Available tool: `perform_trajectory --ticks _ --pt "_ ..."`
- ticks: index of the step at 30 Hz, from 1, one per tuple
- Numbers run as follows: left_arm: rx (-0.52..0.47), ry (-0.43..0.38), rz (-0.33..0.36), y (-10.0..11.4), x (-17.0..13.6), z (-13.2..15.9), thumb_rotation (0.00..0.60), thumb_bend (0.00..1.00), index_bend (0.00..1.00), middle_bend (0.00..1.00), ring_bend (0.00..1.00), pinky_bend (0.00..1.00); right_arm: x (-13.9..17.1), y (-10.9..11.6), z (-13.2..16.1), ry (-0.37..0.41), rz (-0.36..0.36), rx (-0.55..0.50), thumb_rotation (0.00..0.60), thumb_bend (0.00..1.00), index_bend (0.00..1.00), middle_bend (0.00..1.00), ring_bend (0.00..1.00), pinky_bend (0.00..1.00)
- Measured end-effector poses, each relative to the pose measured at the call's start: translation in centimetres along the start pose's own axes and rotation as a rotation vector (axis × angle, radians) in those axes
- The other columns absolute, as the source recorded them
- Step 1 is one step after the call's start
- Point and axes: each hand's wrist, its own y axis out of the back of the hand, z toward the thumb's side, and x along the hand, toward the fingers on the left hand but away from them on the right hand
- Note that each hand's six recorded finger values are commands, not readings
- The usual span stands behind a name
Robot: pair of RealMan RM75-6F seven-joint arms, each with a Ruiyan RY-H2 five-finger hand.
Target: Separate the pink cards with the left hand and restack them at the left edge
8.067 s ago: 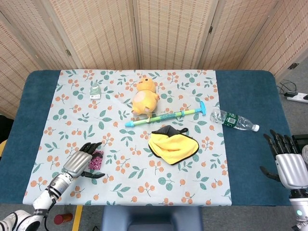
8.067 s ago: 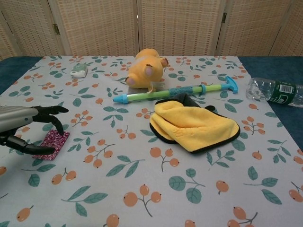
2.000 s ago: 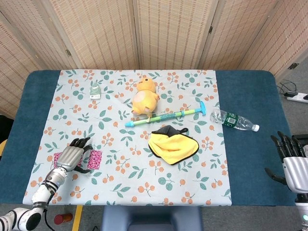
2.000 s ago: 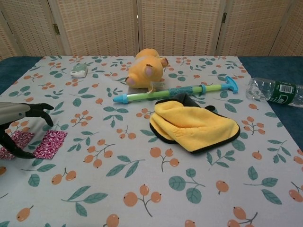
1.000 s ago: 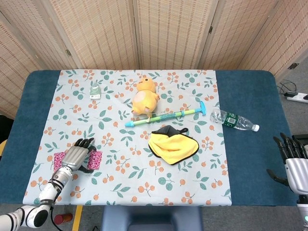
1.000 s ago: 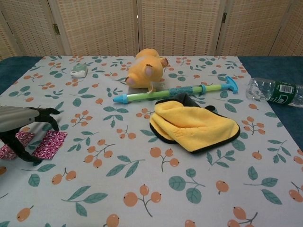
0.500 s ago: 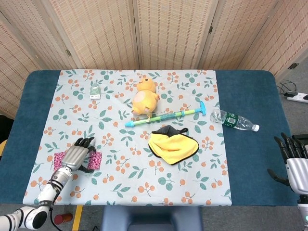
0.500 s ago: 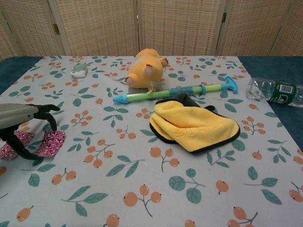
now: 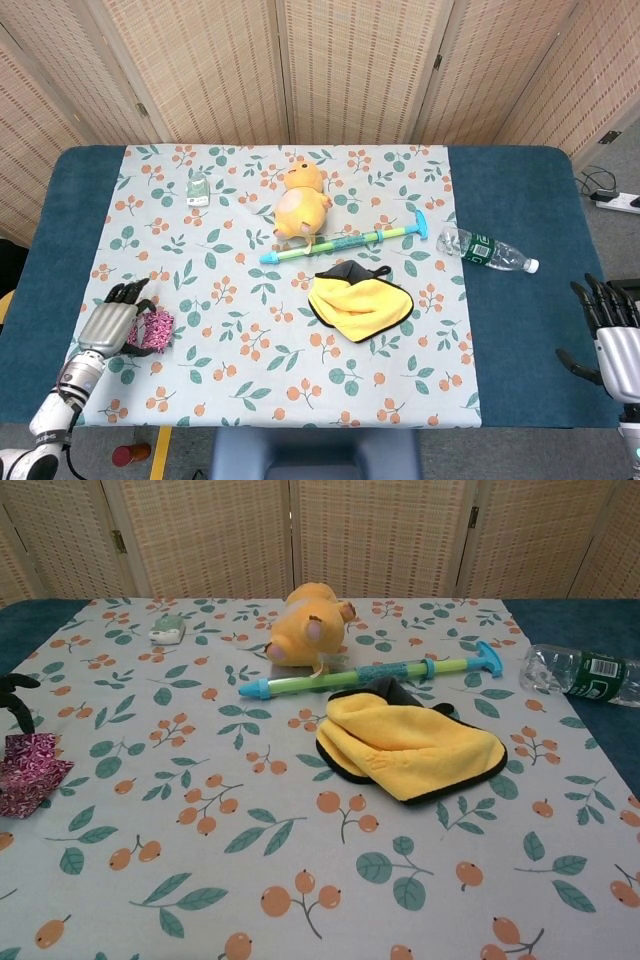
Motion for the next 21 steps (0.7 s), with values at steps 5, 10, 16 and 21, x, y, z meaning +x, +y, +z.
perform_trajectory --ticks 5,10,16,21 --pt "-0.01 0.055 -0.008 -0.7 -0.8 -2.7 0.556 0.17 0.35 0.0 0.0 0.0 -0.1 0.1 0.5 0.013 -0.002 0.003 0.6 0.23 0.0 0.0 0.0 0.0" --pt "-0.01 0.089 -0.019 -1.5 -1.1 -4.8 0.562 0.17 0.34 0.0 0.0 0.0 0.0 0.3 0.8 0.017 -0.007 0.007 0.6 0.23 0.0 0.0 0.0 0.0" --pt "-0.017 0.099 -0.026 -2.3 -0.9 -6.2 0.57 0.17 0.33 0.0 0.0 0.0 0.3 0.3 0.9 0.013 -0.007 0.009 0.6 0.23 0.0 0.0 0.0 0.0" --pt "-0.028 0.087 -0.033 -2.8 -0.4 -6.5 0.573 0.17 0.33 0.0 0.0 0.0 0.5 0.4 1.0 0.011 -0.011 0.01 0.6 0.23 0.0 0.0 0.0 0.0"
